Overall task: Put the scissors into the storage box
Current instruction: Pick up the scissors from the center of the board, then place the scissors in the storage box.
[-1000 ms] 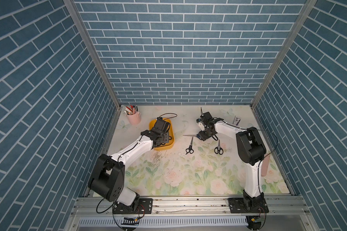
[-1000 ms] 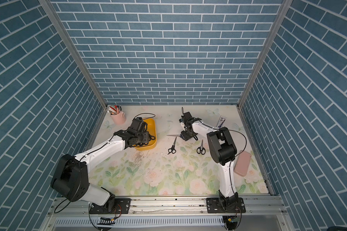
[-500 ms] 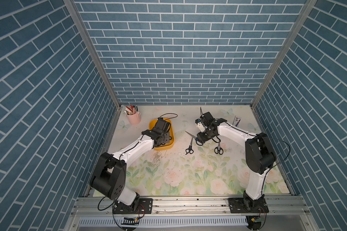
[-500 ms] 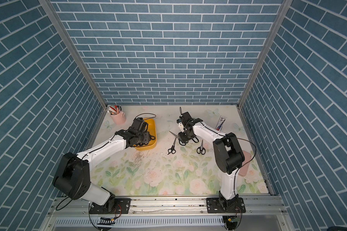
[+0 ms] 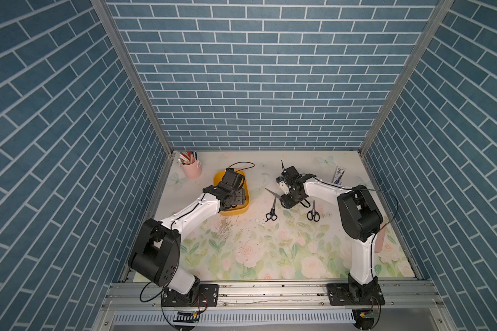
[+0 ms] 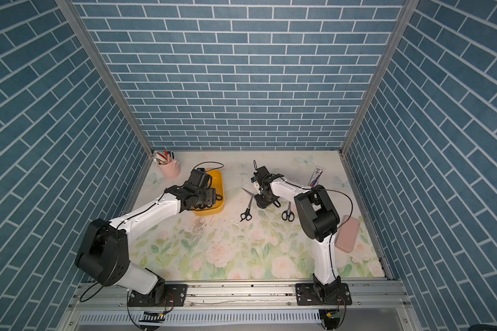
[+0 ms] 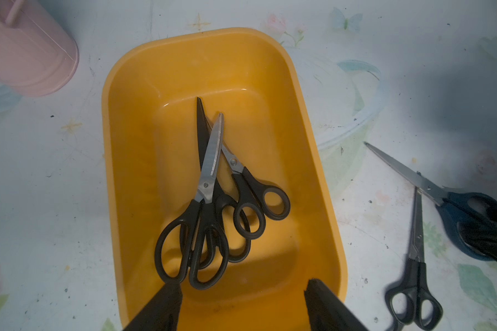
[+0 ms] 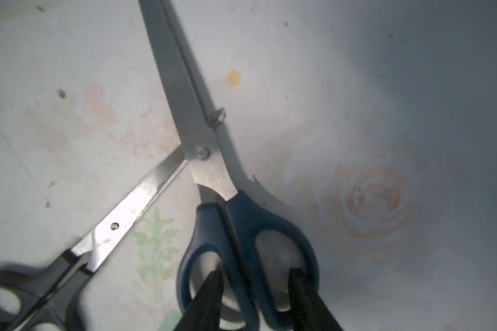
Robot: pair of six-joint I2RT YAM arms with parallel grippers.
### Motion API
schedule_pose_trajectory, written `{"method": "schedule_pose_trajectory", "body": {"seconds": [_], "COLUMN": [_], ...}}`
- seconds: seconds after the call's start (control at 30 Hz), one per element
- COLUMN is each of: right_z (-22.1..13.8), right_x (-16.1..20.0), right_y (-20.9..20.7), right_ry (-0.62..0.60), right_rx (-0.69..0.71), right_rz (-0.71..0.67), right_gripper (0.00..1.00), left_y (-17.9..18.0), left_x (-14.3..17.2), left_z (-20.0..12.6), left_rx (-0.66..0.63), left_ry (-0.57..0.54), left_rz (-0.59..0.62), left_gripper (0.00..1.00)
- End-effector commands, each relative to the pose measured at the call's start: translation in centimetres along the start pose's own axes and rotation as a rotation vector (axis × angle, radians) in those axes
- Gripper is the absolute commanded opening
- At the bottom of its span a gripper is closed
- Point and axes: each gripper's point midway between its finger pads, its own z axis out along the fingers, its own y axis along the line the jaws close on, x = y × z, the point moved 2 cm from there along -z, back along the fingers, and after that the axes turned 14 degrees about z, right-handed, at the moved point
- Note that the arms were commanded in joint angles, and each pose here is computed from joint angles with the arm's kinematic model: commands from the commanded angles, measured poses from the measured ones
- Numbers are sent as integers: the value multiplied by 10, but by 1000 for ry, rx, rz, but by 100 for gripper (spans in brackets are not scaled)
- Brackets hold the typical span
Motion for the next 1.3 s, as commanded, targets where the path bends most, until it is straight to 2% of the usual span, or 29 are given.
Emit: {"method": "schedule_pose_trajectory", "body": {"seconds": [0.0, 0.07, 0.1, 0.17, 0.27, 0.43, 0.6, 0.73, 0.87, 0.97, 1.1, 1.27], "right_z": [20, 25, 26, 27, 26, 10, -34, -80, -109, -110, -100, -59], "right_x": [16, 23, 27, 34, 43, 38, -2, -37, -58, -66, -78, -95], "right_y": [-5, -3, -1, 0, -2, 0, 16, 52, 110, 154, 213, 238], "right_ry": [52, 71, 77, 92, 106, 76, -50, -163, -212, -203, -183, -142], "right_rx": [41, 32, 25, 16, 24, 12, -61, -155, -287, -370, -435, -401], "right_rz": [-43, -47, -49, -43, -23, 38, 98, 81, 25, -5, -38, 84], "right_gripper": [33, 24, 16, 6, 0, 0, 0, 0, 0, 0, 0, 0], "left_y": [-1, 0, 1, 2, 5, 5, 16, 43, 70, 91, 103, 103], "left_x": [0, -1, -2, -7, -12, -14, -10, -7, 0, 15, 33, 43], "left_z": [-7, -9, -11, -17, -24, -27, -31, -42, -56, -62, -61, -60], "left_rx": [3, 3, 2, 1, -8, 1, -52, -117, -155, -183, -190, -199], "left_ry": [-6, -13, -21, -44, -78, -104, -127, -169, -222, -235, -215, -167], "left_rz": [6, 4, 1, -4, -18, -38, -92, -203, -298, -365, -377, -341], "left_gripper": [74, 74, 74, 74, 75, 75, 78, 82, 88, 91, 93, 94]}}
